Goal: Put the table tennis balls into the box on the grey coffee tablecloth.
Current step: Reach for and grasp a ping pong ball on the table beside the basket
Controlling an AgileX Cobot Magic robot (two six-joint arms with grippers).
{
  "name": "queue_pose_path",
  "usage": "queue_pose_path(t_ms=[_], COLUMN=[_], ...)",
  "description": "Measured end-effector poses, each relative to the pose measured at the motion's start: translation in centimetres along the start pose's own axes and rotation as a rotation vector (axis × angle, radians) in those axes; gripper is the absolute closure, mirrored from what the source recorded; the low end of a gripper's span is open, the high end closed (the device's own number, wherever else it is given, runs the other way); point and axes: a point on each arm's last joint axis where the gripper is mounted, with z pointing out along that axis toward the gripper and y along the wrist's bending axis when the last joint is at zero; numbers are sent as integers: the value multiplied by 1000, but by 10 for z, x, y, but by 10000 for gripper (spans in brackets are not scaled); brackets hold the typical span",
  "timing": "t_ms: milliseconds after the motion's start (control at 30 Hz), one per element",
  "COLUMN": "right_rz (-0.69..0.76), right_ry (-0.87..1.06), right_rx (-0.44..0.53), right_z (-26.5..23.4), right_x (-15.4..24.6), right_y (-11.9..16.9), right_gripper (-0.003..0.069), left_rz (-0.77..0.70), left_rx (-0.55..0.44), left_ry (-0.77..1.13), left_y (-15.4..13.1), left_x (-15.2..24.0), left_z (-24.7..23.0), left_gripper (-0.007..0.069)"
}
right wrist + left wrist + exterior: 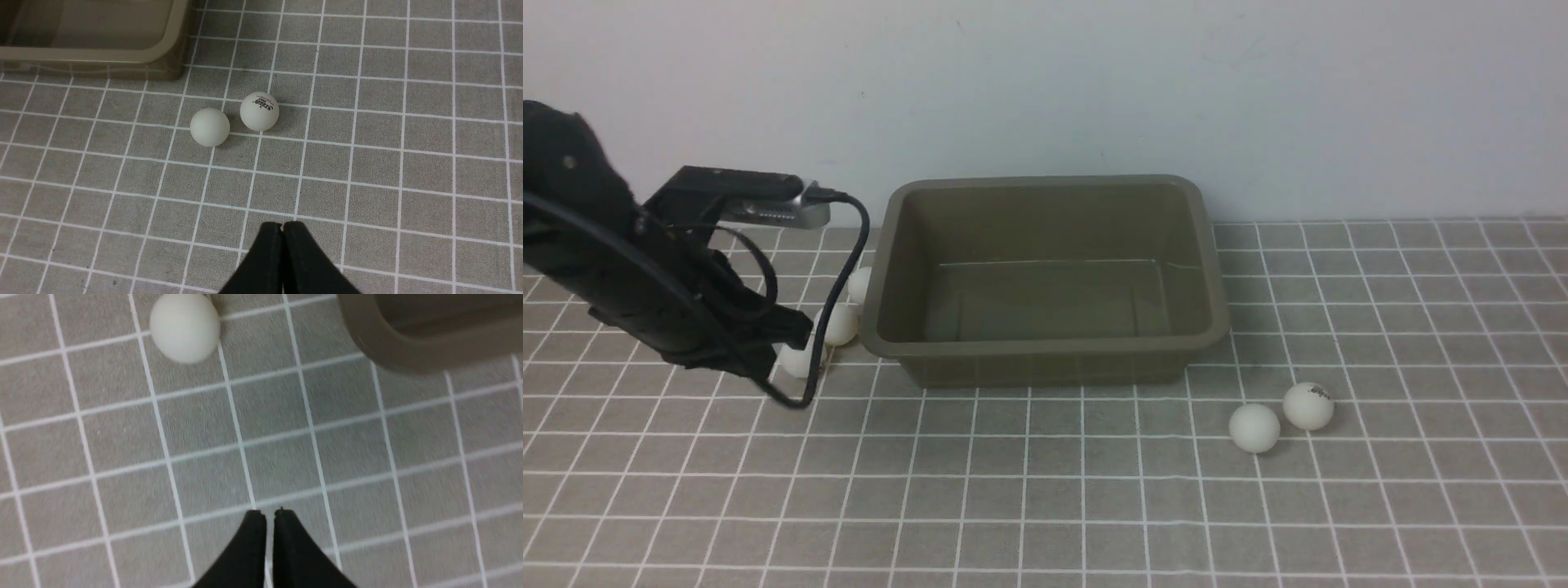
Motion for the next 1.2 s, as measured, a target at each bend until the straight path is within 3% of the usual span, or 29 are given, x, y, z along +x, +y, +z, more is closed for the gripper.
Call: queue_pose_path(t_ms=[33,200,233,300,433,833,900,1000,1200], right_rz=[0,0,0,0,0,11,19,35,65], right_ry=[0,1,1,1,1,0,2,18,106], right_rx=[0,0,0,0,0,-14,-15,-2,30], right_z=[0,0,0,0,0,0,0,5,29], right_x=[0,0,0,0,0,0,0,-3,-9], right_y=[0,0,0,0,0,1,1,0,-3], right_gripper=[673,673,673,673,673,673,673,673,671], left_rz=[-8,-51,-51,-59,-62,-45,-44,-37,-14], left_rx=[0,-6,-6,-10,-13,-49,-51,-51,-37], left_ry=[8,55,51,49,47,49,46,49,113], left_y=[2,24,24,30,34,47,47,47,46], left_x=[-4,-34,-35,-44,-52,-52,-52,-51,-47], left_z=[4,37,36,45,64,119,122,123,120], left_gripper=[581,368,368,256,151,138,159,282,279])
